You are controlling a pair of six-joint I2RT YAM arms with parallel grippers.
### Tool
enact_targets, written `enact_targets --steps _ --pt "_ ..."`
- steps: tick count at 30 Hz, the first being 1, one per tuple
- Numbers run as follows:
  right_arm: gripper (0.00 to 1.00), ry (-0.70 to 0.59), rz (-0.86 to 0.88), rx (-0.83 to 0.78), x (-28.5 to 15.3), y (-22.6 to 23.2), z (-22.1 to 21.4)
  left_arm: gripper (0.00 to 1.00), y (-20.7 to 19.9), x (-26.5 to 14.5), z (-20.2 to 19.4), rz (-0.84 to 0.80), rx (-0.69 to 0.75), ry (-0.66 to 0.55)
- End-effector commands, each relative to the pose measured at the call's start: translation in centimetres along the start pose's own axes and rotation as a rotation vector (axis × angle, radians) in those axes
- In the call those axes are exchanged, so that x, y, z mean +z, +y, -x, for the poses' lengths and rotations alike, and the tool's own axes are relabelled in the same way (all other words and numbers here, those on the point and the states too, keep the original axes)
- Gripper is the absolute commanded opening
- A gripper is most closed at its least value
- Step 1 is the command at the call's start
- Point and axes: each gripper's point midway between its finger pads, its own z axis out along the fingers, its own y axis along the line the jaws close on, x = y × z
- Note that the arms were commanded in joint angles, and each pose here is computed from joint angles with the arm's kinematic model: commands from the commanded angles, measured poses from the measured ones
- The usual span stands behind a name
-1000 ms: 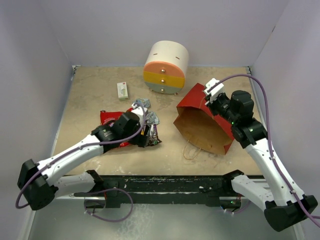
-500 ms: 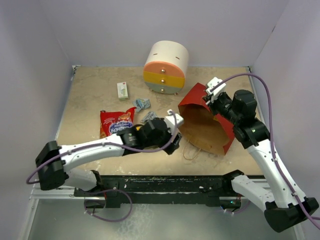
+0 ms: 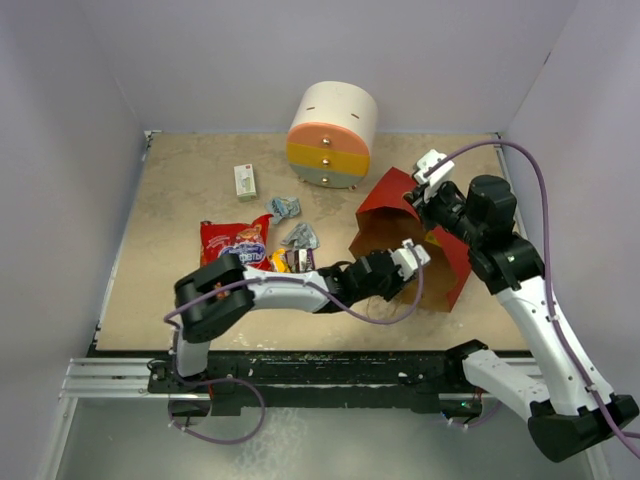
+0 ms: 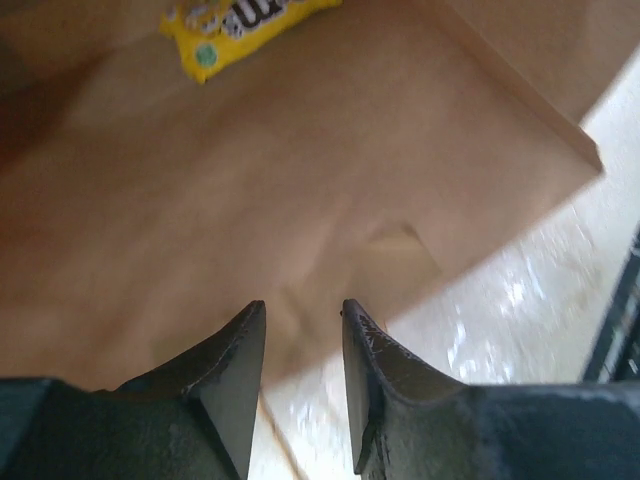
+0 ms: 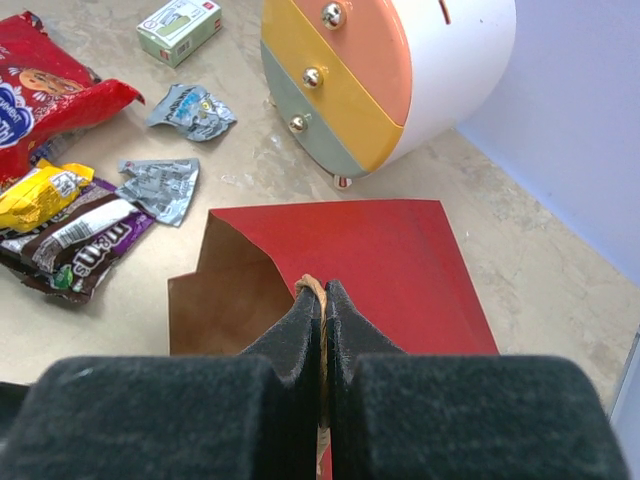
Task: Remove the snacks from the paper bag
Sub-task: Take out the snack from the paper bag.
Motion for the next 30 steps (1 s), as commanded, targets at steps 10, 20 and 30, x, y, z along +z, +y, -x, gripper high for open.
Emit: enact_targets --steps 10,20,30 --pt "0.0 -0.04 0.042 -0.014 -1.2 0.3 2.9 0.39 2.4 10.0 4.6 0.109 0.081 -0.297" --pt "0.0 -0.037 0.065 -0.004 -1.4 1.0 2.9 0.65 5.3 14.8 2.7 0.094 0.109 -0.254" --pt "0.0 -0.031 0.071 -0.001 -1.2 1.2 2.4 0.7 6.1 17.8 3.0 0.086 0.171 -0.266"
